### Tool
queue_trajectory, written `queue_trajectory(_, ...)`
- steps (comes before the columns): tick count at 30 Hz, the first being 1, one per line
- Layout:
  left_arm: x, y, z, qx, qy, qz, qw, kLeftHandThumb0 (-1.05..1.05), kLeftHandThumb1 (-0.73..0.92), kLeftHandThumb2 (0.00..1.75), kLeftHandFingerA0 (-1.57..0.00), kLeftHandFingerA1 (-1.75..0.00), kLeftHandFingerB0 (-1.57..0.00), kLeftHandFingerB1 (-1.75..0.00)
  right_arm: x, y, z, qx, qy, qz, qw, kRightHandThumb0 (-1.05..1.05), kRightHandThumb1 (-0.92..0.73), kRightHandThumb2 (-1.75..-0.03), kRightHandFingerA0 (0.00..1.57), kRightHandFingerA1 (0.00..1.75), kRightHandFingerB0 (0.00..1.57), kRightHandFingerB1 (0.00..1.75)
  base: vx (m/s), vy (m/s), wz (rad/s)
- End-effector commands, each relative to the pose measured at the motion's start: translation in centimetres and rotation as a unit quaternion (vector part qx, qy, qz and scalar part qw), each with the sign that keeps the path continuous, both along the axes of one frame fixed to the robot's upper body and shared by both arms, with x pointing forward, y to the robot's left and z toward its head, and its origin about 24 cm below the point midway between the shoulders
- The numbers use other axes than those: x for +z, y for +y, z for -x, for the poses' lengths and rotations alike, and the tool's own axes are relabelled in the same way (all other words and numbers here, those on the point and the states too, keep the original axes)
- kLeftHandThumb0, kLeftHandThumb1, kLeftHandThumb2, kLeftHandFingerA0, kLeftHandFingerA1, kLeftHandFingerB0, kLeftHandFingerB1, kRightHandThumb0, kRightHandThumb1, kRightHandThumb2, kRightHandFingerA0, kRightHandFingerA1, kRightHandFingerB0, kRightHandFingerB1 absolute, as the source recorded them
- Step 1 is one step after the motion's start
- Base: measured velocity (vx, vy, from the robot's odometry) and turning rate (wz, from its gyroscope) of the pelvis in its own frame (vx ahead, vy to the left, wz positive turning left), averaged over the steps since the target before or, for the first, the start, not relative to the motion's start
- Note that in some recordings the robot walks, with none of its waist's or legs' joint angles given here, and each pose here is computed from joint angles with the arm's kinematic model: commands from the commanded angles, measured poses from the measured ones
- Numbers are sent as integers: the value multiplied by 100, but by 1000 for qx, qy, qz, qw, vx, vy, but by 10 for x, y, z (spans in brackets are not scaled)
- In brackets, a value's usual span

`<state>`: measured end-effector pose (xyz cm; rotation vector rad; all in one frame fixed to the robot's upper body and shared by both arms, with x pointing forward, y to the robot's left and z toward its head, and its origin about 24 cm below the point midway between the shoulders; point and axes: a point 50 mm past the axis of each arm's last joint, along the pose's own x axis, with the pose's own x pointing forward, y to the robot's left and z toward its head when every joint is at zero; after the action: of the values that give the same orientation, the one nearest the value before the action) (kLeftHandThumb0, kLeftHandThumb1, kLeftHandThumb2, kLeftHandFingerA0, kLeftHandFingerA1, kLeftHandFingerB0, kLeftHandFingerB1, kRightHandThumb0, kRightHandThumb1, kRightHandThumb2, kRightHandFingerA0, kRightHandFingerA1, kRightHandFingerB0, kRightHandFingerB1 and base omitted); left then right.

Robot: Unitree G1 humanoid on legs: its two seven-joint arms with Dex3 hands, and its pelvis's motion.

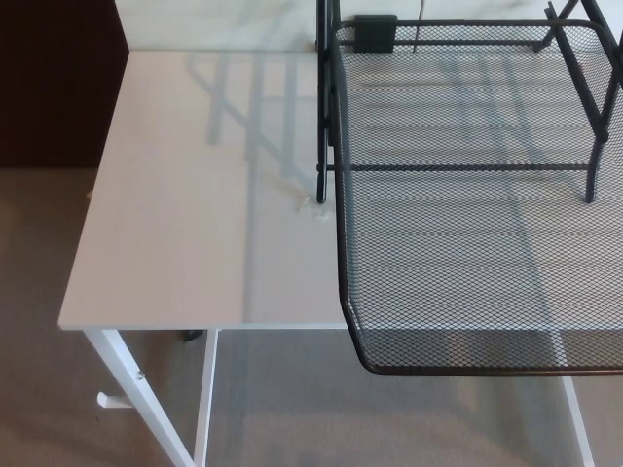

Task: The robot walk towards a table in front and then pushes a layer of a file tray back to its original position using its right hand

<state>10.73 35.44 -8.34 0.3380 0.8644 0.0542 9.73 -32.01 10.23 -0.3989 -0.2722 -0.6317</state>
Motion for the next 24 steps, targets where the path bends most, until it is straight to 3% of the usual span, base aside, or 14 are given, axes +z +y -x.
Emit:
queue_trajectory(1,7,8,-1,-5,-4,-17,1000,-31,51,55,-71,-43,-52,-38,23,6,2,-24,-89,71,993,-57,-73,-64,3,33,12,28,0,0,0)
queue_trajectory(4,7,8,-4,-4,-6,-16,1000,-31,50,55,-71,-43,-53,-39,37,18,4,-21,-140,145,979,-60,-74,-64,9,26,15,31,0,0,0)
queue_trajectory(5,7,8,-5,-4,-5,-18,1000,-31,49,55,-72,-43,-54,-39,41,24,4,-19,-152,179,972,-69,-58,-88,4,40,7,42,0,0,0)
queue_trajectory(6,7,8,-6,-6,-5,-21,1000,-32,49,55,-73,-43,-54,-39,44,29,4,-19,-161,206,965,-36,-49,-104,0,51,0,49,0,0,0)
queue_trajectory(7,8,8,-7,-10,-6,-26,1000,-32,49,55,-73,-43,-54,-39,47,36,3,-14,-172,241,955,-74,-58,-91,7,44,5,40,0,0,0)
queue_trajectory(8,8,8,-7,-11,-6,-27,1000,-32,49,55,-73,-43,-54,-39,49,41,2,-4,-175,257,950,-74,-58,-91,7,44,5,40,0,0,0)
queue_trajectory(9,8,8,-7,-11,-8,-24,1000,-32,49,55,-73,-44,-54,-39,51,48,1,15,-185,273,944,-37,-45,-102,0,50,0,50,0,0,0)
queue_trajectory(10,8,8,-7,-11,-9,-22,1000,-32,48,55,-74,-44,-54,-39,52,57,0,63,-174,290,939,-70,-53,-93,3,34,3,25,0,0,0)
queue_trajectory(11,8,8,-7,-12,-9,-21,1000,-32,48,55,-73,-44,-54,-39,52,62,0,90,-164,291,938,-77,-53,-89,7,20,7,14,0,0,0)
queue_trajectory(14,10,9,-10,-16,-9,-20,1000,-32,49,55,-71,-43,-53,-38,45,86,-3,177,-145,288,930,-69,-48,-87,3,17,4,18,0,0,0)
queue_trajectory(15,10,8,-12,-18,-10,-22,1000,-33,49,55,-72,-43,-54,-39,44,90,-5,189,-134,292,928,-76,-53,-88,0,12,0,11,0,0,0)
queue_trajectory(18,10,8,-12,-19,-10,-23,1000,-33,49,55,-72,-43,-54,-39,43,93,-5,194,-129,295,927,-76,-53,-88,0,12,0,11,0,0,0)
queue_trajectory(21,12,8,-17,-22,-16,-21,999,-32,49,55,-76,-44,-53,-38,37,114,-19,237,-108,334,906,-78,-48,-78,0,0,0,0,0,0,0)
queue_trajectory(24,13,8,-18,-26,-15,-30,999,-32,49,55,-76,-44,-54,-38,32,122,-23,251,-90,357,895,-73,-43,-71,0,0,0,0,0,0,0)
